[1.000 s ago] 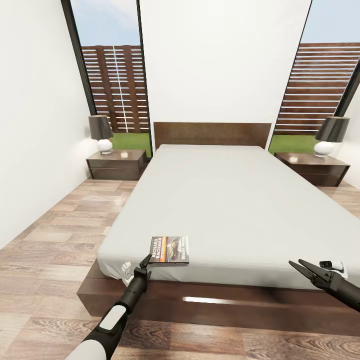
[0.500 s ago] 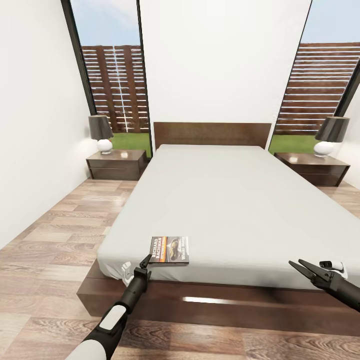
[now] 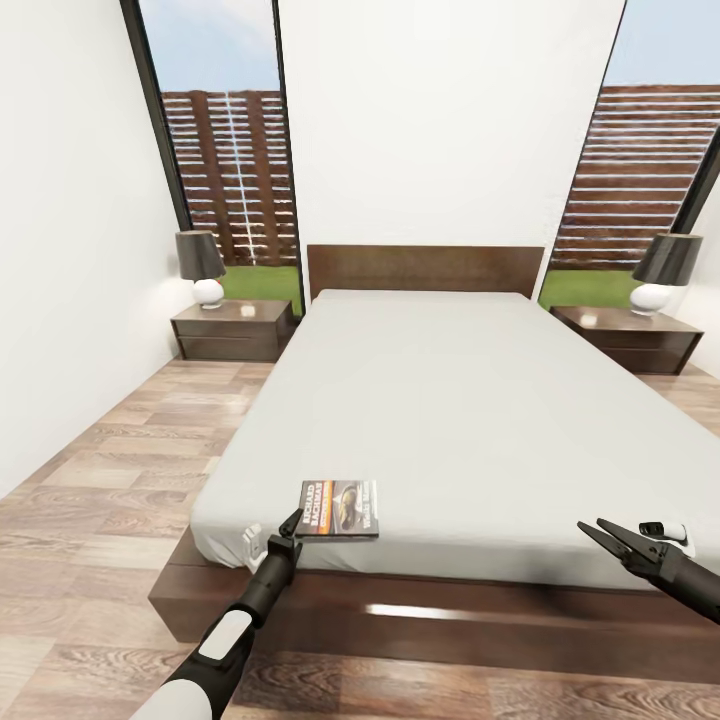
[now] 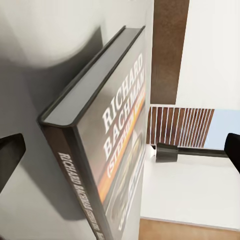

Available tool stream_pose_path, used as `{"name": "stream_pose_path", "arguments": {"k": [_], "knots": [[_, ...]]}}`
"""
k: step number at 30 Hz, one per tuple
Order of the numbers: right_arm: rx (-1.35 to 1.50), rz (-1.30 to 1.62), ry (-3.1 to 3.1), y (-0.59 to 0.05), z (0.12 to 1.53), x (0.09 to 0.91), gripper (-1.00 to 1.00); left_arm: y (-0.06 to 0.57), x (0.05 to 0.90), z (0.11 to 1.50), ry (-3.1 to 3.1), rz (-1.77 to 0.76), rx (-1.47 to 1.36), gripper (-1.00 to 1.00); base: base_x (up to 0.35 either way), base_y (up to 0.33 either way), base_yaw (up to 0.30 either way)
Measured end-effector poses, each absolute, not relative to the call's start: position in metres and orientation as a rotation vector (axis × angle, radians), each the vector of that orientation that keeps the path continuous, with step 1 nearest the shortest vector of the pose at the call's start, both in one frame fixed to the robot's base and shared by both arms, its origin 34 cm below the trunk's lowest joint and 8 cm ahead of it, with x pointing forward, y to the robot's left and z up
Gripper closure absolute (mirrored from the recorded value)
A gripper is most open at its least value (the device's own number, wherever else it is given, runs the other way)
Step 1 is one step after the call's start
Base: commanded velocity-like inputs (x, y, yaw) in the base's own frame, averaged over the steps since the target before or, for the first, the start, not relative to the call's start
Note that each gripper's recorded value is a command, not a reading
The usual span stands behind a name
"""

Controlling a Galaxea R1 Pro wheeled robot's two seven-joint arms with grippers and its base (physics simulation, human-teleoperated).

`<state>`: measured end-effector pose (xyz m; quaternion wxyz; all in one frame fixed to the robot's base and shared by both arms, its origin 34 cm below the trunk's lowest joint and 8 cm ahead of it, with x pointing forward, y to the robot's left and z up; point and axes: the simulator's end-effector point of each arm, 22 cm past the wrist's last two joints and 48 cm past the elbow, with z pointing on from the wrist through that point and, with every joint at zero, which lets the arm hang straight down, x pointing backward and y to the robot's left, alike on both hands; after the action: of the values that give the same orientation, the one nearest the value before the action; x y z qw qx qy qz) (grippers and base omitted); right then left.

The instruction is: In the bedroom, move the book from the bed onto either nightstand, and place the two sandals side by side next to the bed.

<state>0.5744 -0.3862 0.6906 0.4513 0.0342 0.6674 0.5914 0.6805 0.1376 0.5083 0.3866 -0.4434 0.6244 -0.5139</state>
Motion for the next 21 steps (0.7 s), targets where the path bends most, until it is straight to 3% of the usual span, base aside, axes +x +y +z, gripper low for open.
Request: {"name": "stream_pose_path", "arguments": {"k": [21], "knots": [[0.084,1.462,1.65,-0.3859,0.6904,0.5743,-1.0,0.138,0.6806,0.5082,1.589,-1.308,-1.129,-1.0,0.006,0.0,0.0]]}}
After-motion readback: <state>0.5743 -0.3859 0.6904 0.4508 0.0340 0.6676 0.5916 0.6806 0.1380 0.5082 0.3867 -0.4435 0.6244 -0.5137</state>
